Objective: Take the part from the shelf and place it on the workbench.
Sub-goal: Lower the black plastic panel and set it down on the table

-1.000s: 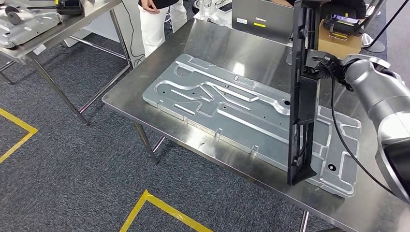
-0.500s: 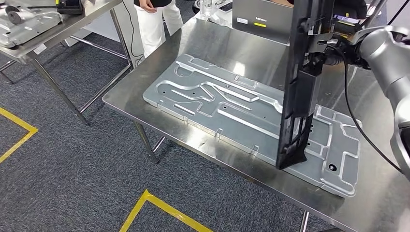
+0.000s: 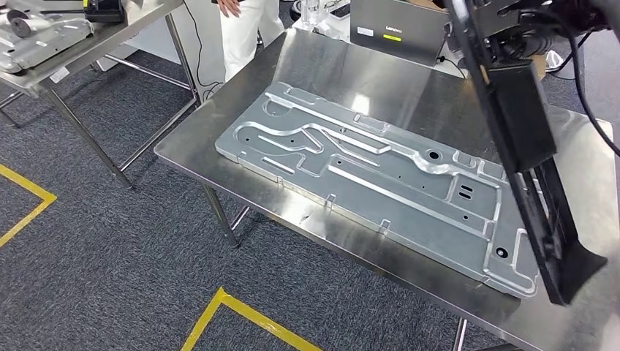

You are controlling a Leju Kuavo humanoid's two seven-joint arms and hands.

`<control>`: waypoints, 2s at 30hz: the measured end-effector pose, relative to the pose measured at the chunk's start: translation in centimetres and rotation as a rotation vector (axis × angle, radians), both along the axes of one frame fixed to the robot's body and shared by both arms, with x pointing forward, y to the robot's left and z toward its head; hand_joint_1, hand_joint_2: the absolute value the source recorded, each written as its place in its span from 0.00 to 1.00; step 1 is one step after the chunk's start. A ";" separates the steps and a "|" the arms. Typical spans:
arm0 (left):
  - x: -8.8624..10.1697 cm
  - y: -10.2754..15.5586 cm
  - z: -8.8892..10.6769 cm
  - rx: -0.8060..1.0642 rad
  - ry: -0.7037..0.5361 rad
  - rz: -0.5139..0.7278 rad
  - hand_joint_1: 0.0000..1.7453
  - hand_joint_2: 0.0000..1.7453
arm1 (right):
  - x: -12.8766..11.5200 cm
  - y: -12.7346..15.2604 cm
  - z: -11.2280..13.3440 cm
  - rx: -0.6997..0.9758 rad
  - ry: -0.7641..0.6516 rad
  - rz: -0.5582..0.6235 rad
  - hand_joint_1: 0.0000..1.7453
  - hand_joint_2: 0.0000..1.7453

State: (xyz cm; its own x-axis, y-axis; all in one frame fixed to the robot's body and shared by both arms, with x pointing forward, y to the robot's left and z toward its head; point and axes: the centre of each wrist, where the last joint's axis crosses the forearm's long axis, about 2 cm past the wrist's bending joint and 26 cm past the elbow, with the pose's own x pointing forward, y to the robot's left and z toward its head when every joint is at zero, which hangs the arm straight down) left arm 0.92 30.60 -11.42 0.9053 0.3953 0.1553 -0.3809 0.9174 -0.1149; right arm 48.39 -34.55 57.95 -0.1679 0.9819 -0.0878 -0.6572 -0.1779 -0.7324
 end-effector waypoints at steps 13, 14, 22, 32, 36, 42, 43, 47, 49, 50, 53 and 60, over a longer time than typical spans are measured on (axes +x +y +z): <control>0.1 0.1 0.0 0.003 0.015 -0.011 0.00 0.00 | 0.7 -2.3 -2.7 -0.400 0.008 -0.028 0.00 0.00; 0.1 0.1 0.0 0.004 0.015 -0.011 0.00 0.00 | 0.7 -2.3 -3.0 -0.404 0.004 -0.025 0.00 0.00; 0.1 0.1 0.0 0.009 -0.007 0.015 0.00 0.00 | 2.1 -3.4 -8.8 -0.346 -0.185 0.001 0.00 0.00; -0.1 0.0 0.0 0.021 -0.008 0.037 0.00 0.00 | 2.4 -3.3 -9.8 -0.392 -0.317 0.071 0.00 0.00; -0.1 -0.1 0.0 0.022 -0.013 0.044 0.00 0.00 | 2.6 -3.0 -10.0 -0.396 -0.402 0.124 0.00 0.00; 0.0 -0.5 0.0 0.021 -0.020 0.054 0.00 0.00 | 2.9 -1.9 -11.9 -0.351 -0.476 0.097 0.00 0.00; 0.0 -0.6 0.0 0.020 -0.020 0.056 0.00 0.00 | 3.0 -1.8 -12.2 -0.316 -0.469 0.077 0.00 0.00; -0.1 -0.7 0.0 0.014 -0.024 0.061 0.00 0.00 | 3.0 -1.7 -13.4 0.015 -0.420 -0.055 0.00 0.00; -0.2 -0.7 0.0 0.013 -0.027 0.063 0.00 0.00 | 3.1 -1.5 -13.4 0.045 -0.480 -0.062 0.00 0.00; -0.2 -0.7 0.0 0.013 -0.028 0.064 0.00 0.00 | 3.1 -1.3 -13.4 0.002 -0.506 -0.053 0.00 0.00; -0.2 -0.8 0.0 0.013 -0.029 0.064 0.00 0.00 | 3.2 -0.7 -13.6 -0.097 -0.524 -0.032 0.00 0.00; -0.3 -0.8 0.0 0.012 -0.027 0.065 0.00 0.00 | 3.2 -0.5 -13.9 0.071 -0.435 -0.088 0.00 0.00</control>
